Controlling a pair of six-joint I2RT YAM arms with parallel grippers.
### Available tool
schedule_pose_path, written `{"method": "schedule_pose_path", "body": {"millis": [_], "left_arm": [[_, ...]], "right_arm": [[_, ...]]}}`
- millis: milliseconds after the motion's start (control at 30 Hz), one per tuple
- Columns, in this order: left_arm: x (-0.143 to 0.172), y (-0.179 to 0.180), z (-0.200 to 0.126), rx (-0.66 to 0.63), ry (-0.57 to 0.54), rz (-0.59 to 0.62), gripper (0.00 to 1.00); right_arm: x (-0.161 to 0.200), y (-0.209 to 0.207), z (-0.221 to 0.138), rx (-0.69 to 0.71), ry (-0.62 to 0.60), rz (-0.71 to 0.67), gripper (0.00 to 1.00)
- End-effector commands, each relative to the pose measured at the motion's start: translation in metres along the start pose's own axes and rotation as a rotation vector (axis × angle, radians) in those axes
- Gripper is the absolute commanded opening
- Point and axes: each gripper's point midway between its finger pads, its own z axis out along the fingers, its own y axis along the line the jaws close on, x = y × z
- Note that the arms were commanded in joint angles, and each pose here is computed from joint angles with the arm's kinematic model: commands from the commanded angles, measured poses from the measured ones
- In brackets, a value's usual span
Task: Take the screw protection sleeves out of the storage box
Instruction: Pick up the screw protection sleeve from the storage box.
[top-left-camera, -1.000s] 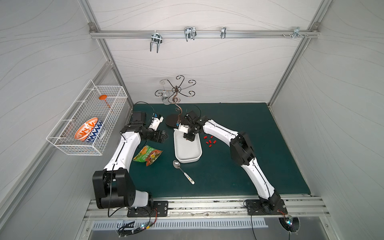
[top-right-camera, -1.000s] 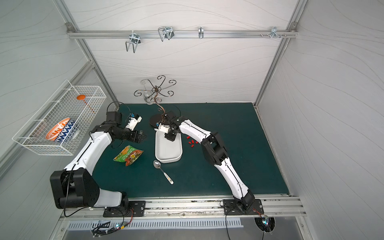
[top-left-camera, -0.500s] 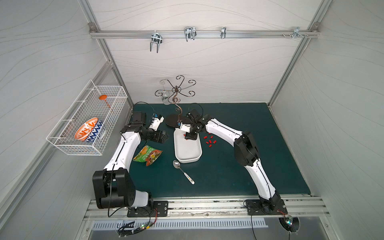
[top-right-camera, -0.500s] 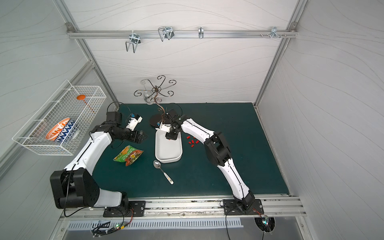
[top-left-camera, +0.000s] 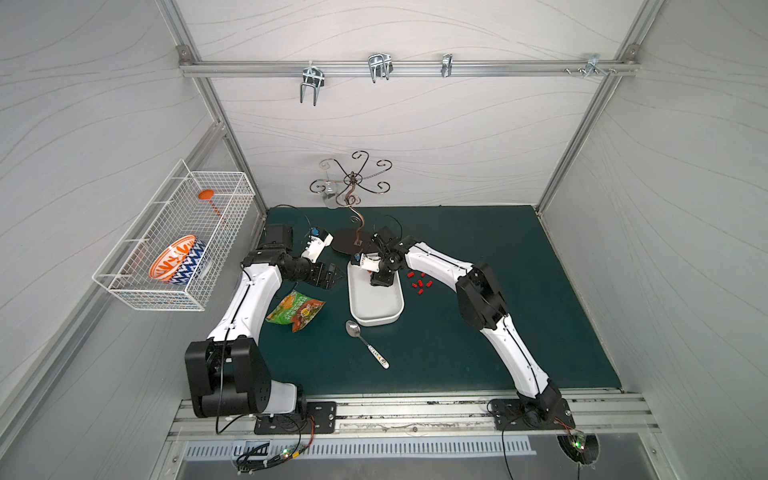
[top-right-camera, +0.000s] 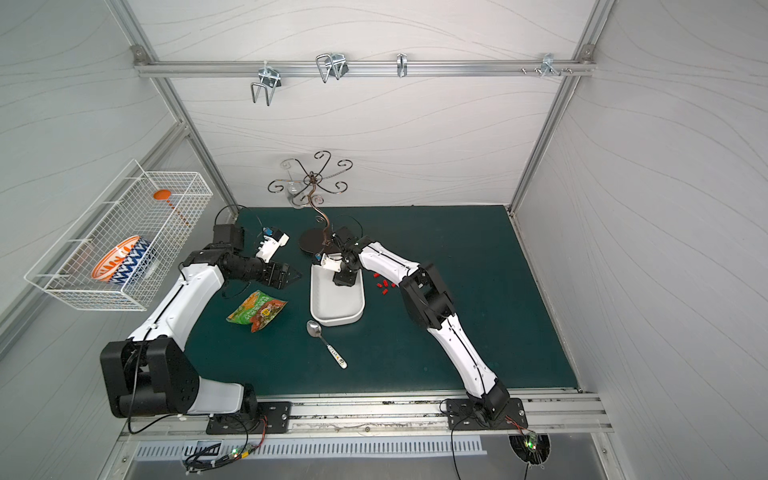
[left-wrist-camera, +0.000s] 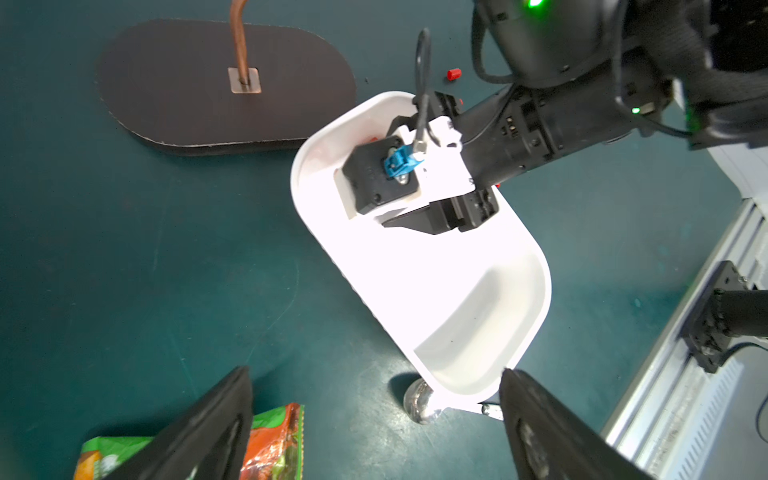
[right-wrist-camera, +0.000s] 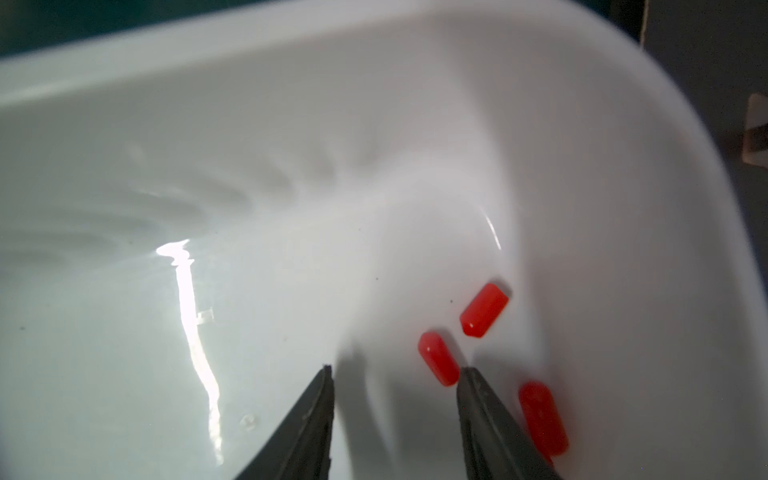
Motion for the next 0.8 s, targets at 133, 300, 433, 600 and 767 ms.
{"method": "schedule_pose_path", "body": {"millis": [133,300,433,600,767], "left_arm": [[-0.006,-0.012,-0.009,0.040,-0.038,0.040,0.96],[-0.006,-0.013,-0.010,0.040,-0.037,0.043,0.96],[-0.006,-0.013,-0.010,0.038,-0.037,0.046,0.96],[-0.006,-0.013,-0.011,0.036,-0.038,0.049,0.96],[-0.007,-0.014,-0.011,0.036,-0.038,0.050,0.96]], "right_arm": [[0.000,0.000,0.014,0.004,0.005,-0.039,0.50],[0.004,0.000,0.022,0.001,0.014,-0.044,0.48],[0.004,0.001,0.027,-0.002,0.014,-0.049,0.47],[0.007,0.005,0.032,-0.011,0.027,-0.050,0.39],[0.005,0.006,0.026,-0.009,0.024,-0.053,0.23]]}}
